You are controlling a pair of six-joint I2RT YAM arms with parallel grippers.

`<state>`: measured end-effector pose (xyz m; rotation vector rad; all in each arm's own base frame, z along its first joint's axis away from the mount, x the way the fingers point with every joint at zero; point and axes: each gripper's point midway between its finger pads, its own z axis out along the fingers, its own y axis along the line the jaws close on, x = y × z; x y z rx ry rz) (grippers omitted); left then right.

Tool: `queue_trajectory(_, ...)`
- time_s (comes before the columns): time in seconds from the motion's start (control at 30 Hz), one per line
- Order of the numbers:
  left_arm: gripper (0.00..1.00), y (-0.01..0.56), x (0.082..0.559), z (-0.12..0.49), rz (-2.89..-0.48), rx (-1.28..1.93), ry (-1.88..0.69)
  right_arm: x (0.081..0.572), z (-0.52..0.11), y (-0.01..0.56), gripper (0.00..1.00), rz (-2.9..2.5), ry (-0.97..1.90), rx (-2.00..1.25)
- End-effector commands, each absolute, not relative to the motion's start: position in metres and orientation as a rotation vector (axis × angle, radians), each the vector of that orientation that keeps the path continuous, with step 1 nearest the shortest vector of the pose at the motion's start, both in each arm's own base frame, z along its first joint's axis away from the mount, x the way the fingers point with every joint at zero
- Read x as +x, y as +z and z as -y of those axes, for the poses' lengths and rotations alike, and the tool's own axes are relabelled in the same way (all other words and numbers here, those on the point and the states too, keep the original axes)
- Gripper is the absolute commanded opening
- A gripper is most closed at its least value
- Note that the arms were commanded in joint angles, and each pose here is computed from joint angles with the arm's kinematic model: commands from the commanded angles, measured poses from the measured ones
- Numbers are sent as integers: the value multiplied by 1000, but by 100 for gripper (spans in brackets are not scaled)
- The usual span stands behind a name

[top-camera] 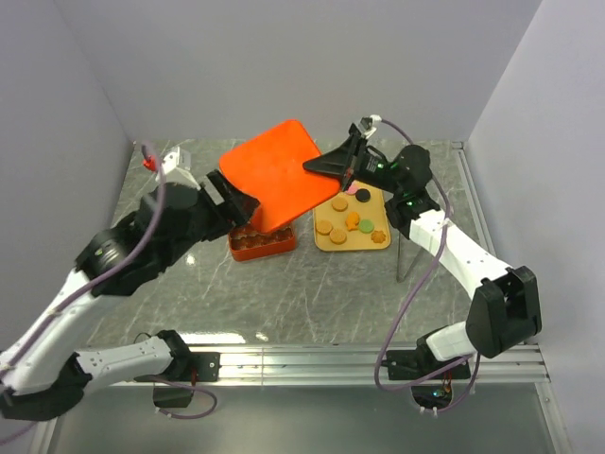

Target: Pack the cookies

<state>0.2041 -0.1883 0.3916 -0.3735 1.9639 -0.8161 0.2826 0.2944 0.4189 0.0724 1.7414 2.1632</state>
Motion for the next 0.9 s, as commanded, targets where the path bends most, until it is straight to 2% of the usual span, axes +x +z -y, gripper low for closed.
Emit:
queue_trajectory(0.0,82,346,244,178,-2094,-349,-734,318,-295,351,0,-1953,1874,242)
queue_trajectory(0.2,83,311,311,156,-2144,-367,-647,351,-309,282,0,-2034,1812,384)
queue_trajectory(0.4,81,260,352,126,-2204,-424,-594,376,-340,255,0,-2068,1770,417)
queue_trajectory(0.63,79,200,364,101,-2283,-445,-540,400,-381,251,0,-2016,1788,436)
queue_trajectory(0.87,79,168,368,99,-2320,-437,-560,408,-401,233,0,-2028,1738,463)
